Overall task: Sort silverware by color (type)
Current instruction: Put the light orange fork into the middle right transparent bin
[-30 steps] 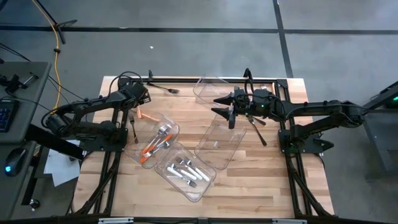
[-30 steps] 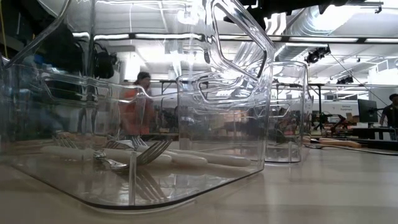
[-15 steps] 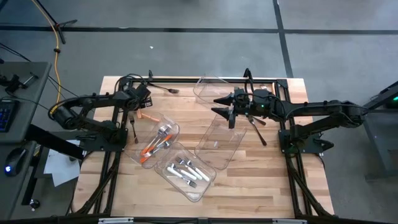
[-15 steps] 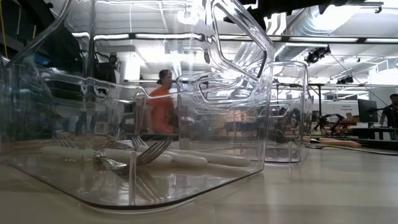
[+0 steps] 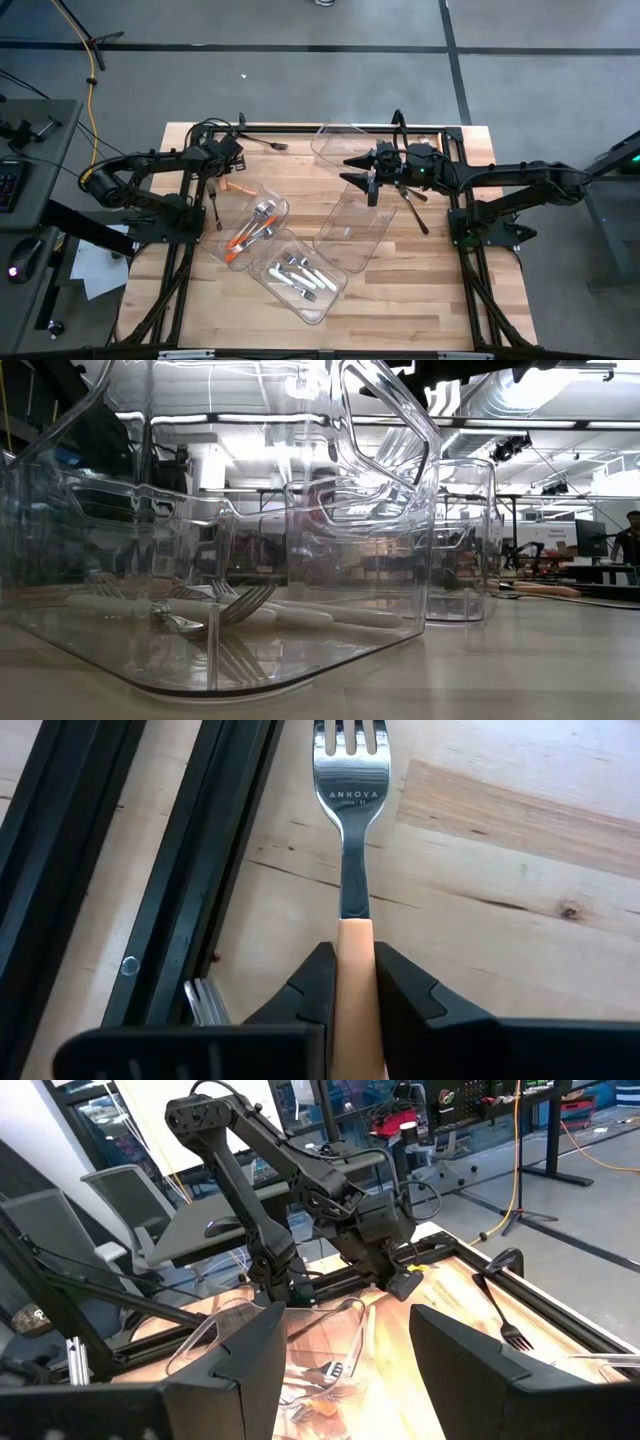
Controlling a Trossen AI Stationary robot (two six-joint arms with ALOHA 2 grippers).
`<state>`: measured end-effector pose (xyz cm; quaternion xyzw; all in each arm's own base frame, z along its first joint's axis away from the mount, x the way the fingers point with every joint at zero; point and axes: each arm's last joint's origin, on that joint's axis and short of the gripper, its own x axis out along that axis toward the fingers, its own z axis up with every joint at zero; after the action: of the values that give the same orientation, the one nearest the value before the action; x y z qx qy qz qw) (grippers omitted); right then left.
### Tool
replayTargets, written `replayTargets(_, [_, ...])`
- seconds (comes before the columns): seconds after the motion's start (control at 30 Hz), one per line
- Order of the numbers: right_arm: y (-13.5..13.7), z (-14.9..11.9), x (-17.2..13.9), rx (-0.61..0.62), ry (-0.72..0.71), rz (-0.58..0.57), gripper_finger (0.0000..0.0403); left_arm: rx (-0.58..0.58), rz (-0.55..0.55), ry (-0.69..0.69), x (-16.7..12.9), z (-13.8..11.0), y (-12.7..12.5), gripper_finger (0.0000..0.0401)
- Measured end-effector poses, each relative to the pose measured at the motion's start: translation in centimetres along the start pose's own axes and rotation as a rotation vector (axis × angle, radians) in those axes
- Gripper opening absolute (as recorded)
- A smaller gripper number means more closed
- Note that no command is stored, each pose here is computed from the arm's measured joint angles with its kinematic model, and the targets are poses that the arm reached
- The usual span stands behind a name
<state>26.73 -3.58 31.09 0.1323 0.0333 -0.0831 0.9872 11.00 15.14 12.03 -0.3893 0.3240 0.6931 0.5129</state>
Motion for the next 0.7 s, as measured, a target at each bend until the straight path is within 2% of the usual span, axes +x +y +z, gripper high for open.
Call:
replayTargets(0.27, [0.0, 0.0, 0.0, 0.010, 0.000, 0.000, 0.0197, -0.001, 0.003, -0.011, 0.0, 0.0, 0.0, 0.0034])
replayTargets(0.4, [0.0, 0.0, 0.0, 0.004, 0.000, 0.000, 0.0197, -0.017, -0.040, -0.025, -0.7, 0.2, 0.1, 0.0033])
replayTargets(0.53, [0.0, 0.0, 0.0, 0.000, 0.000, 0.000, 0.0197, -0.065, -0.149, -0.092, -2.5, 0.9, 0.2, 0.0034])
replayTargets(0.7, [0.0, 0.0, 0.0, -0.035, 0.000, 0.000, 0.0197, -0.095, -0.395, -0.257, -6.0, 2.2, 0.2, 0.0033])
